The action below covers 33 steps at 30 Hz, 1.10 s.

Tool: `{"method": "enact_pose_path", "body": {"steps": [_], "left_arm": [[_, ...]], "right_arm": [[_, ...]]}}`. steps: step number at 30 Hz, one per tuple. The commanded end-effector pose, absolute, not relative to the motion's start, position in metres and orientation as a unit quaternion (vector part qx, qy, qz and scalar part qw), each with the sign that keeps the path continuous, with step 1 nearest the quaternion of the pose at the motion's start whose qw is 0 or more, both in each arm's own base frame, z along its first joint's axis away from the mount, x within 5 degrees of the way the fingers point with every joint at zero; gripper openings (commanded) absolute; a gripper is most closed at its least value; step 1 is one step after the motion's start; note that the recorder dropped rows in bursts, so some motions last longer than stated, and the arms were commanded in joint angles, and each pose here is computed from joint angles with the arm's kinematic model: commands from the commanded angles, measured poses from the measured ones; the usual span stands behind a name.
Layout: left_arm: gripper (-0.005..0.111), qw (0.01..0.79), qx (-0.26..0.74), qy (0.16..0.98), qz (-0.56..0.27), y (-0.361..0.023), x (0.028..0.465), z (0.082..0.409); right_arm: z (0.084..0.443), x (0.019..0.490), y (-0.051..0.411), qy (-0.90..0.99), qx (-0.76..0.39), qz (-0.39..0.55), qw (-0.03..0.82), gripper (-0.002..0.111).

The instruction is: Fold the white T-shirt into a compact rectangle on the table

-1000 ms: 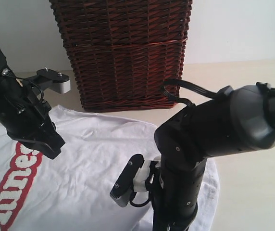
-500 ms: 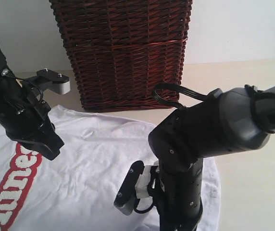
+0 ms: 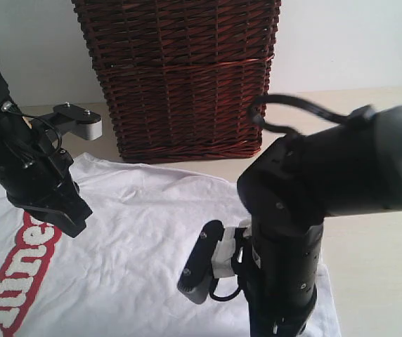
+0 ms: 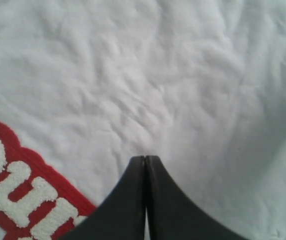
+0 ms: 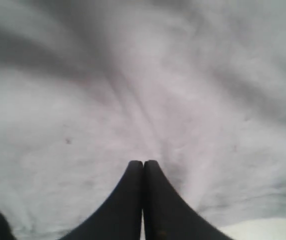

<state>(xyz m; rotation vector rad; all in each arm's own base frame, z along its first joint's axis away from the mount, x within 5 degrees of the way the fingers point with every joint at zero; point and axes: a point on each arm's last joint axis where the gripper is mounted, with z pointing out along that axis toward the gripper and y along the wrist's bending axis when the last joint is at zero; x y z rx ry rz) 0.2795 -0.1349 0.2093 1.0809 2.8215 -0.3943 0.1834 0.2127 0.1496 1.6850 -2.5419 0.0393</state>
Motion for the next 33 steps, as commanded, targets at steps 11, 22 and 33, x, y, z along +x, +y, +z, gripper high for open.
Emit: {"method": "enact_pose_path", "body": {"steps": [11, 22, 33], "left_arm": [[0.000, 0.045, 0.355, 0.925, -0.130, -0.136, 0.277, 0.212], [0.000, 0.051, 0.356, 0.925, -0.125, -0.135, 0.278, 0.212], [0.000, 0.049, 0.348, 0.928, -0.123, -0.135, 0.278, 0.212]], "right_arm": [[0.118, 0.163, 0.195, -0.855, 0.516, -0.010, 0.038, 0.000], [0.104, 0.155, 0.175, -0.814, 0.547, 0.069, 0.183, 0.000], [0.184, 0.255, 0.149, -0.914, 0.330, 0.086, -0.218, 0.000]]}}
